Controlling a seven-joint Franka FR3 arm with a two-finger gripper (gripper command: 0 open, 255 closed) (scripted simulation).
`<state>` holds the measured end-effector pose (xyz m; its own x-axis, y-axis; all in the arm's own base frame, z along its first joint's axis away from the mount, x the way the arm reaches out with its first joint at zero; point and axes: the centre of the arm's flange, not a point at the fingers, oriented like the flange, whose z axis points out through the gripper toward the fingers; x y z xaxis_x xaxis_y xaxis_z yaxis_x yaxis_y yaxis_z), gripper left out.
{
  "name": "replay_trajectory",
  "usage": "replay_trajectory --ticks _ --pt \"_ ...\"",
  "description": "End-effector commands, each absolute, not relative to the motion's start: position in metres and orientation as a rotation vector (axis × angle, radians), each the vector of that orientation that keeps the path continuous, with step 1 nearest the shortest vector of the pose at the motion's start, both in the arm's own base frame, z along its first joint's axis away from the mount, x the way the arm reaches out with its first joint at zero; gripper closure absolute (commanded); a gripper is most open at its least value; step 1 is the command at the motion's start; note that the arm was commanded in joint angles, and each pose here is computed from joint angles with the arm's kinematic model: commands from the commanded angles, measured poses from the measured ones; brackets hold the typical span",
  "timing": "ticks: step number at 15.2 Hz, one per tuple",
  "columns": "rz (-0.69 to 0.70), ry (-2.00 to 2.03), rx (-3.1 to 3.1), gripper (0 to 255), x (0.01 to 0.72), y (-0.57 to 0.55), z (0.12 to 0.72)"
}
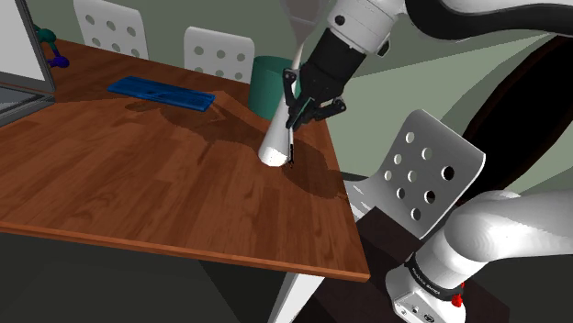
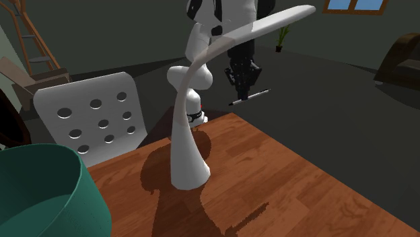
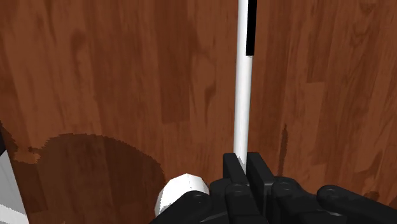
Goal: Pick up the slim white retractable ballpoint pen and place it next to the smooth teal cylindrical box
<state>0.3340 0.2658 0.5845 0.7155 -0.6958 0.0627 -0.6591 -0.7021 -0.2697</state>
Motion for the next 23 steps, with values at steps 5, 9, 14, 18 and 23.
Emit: replay_trajectory --ticks 5,9,14,18,23 --pt "-0.235 1.080 -2.694 255 0.333 0.267 0.616" --pt "-0.235 1.080 -2.694 255 0.333 0.267 0.637" --pt "-0.235 1.080 -2.694 255 0.354 0.218 0.642" --pt "-0.235 1.080 -2.694 255 0.376 0.170 0.642" --pt "-0.235 1.080 -2.694 255 0.403 0.110 0.642"
